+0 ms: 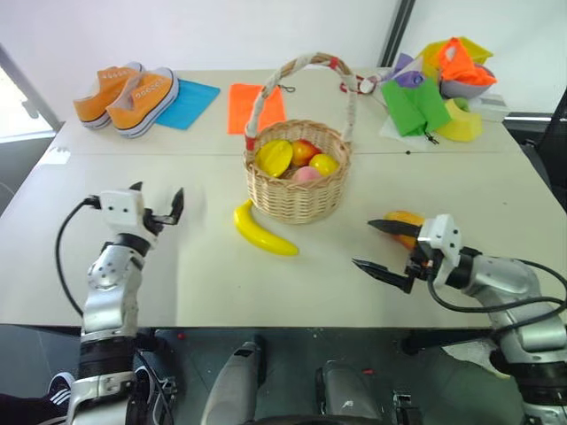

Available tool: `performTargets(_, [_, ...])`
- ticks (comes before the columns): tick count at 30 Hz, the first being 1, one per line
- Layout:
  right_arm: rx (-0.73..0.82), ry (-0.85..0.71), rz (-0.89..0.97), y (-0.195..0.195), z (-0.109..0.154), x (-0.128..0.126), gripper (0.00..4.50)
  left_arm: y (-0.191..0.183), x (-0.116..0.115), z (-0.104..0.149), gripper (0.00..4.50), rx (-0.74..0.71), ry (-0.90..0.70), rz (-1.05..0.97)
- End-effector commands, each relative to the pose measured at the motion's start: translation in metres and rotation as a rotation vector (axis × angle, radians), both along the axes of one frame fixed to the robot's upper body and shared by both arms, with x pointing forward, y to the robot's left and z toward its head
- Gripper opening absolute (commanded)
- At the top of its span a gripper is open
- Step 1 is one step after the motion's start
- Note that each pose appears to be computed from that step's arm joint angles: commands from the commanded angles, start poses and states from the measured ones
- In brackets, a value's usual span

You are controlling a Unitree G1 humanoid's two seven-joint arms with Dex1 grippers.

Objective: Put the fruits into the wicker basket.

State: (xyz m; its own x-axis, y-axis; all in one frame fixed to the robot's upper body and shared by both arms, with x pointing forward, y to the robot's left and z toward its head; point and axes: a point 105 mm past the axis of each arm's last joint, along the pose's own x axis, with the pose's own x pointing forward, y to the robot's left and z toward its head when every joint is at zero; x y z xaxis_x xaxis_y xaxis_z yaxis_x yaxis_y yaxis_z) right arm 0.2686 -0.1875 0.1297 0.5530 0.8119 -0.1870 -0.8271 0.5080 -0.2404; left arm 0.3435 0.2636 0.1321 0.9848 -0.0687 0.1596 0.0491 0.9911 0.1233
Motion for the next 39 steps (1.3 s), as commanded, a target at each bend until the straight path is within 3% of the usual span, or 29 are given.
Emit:
performTargets(1, [0.007, -0.041, 0.012, -0.003, 0.013, -0.001, 4.45, 0.007, -0.003, 0.007, 4.5, 0.01, -0.029, 0.001])
performTargets(14, [0.021, -0.076, 0.039, 0.012, 0.028, 0.007, 4.45, -0.008, -0.009, 0.009, 4.5, 0.003, 0.01, -0.112])
performTargets(25, [0.017, -0.093, 0.063, 0.021, 0.039, 0.008, 4.45, -0.049, -0.031, 0.019, 4.5, -0.065, 0.054, -0.247])
performTargets(39, [0.034, -0.148, 0.014, 0.018, 0.042, 0.02, 4.45, -0.043, -0.036, 0.025, 4.5, -0.013, 0.041, -0.278])
